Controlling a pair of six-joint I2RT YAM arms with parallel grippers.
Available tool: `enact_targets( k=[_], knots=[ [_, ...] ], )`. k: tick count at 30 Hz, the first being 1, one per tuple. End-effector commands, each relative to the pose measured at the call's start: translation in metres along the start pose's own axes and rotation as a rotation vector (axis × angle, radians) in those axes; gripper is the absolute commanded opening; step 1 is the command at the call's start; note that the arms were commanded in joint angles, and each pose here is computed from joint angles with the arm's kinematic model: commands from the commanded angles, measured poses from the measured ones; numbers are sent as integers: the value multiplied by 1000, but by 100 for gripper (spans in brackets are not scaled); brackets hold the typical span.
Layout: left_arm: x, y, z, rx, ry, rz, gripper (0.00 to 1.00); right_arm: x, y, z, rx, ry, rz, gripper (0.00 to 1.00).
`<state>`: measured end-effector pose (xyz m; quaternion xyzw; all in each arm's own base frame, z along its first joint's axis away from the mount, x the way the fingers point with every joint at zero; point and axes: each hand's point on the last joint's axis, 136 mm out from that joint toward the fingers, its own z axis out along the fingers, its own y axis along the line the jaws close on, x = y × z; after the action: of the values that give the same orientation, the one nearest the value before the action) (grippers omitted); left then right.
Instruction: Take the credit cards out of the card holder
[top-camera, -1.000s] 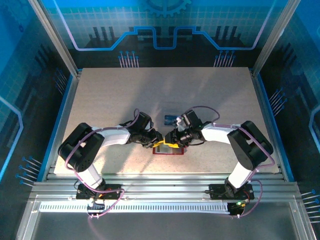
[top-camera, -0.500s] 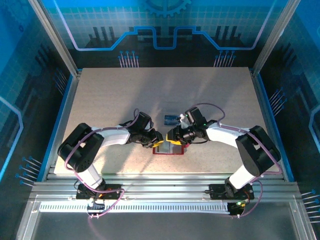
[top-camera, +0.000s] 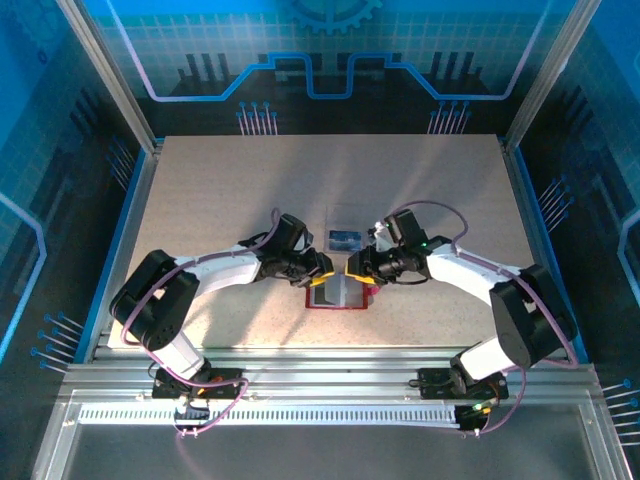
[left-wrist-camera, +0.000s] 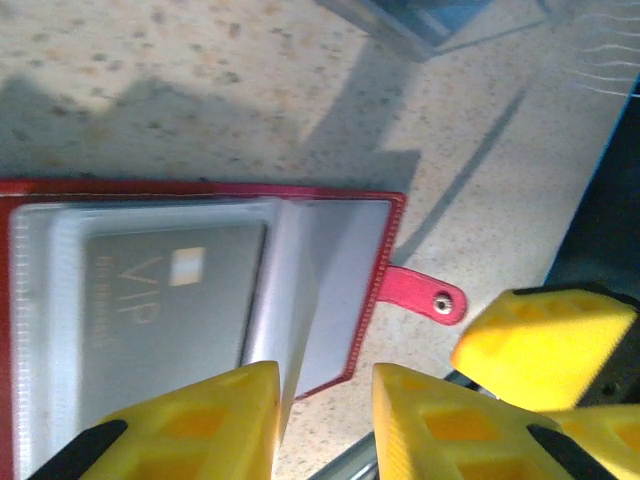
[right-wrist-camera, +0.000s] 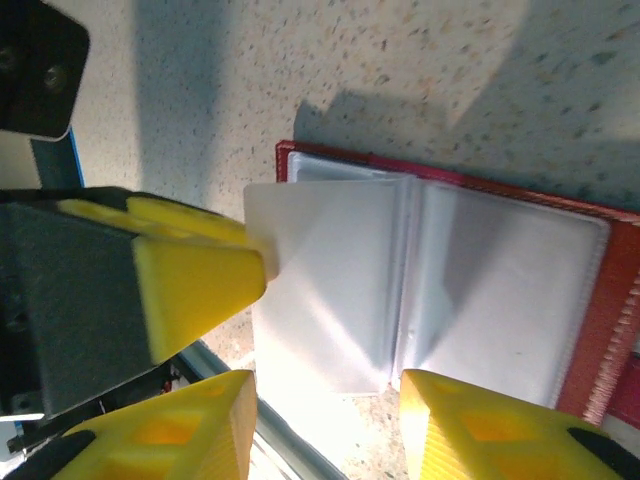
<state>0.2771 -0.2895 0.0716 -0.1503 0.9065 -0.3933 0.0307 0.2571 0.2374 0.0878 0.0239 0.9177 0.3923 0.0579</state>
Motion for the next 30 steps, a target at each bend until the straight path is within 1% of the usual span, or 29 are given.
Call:
enact_targets(
  k=[1,5,7,10,14,18,30],
  knots=[
    [8,-15,4,18,47,37,31,-6,-4,-18,49,-31,-22,44],
    [11,-24,12,23,64,50,32,-7,-14,-28,86,-55,-16,44],
    [13,-27,17,24,73,57,34,-7,-19,-31,96,-62,-8,44],
    [16,-30,24,22,89,64,38,-8,-22,-37,95,-78,0,44],
    [18,-32,34,16,104,71,39,-8,-25,-41,92,-88,6,44],
    [20,-35,44,13,121,76,41,-7,-27,-43,91,-88,13,44],
    [29,-39,68,3,164,87,50,-5,-29,-44,80,-92,20,44]
  ],
)
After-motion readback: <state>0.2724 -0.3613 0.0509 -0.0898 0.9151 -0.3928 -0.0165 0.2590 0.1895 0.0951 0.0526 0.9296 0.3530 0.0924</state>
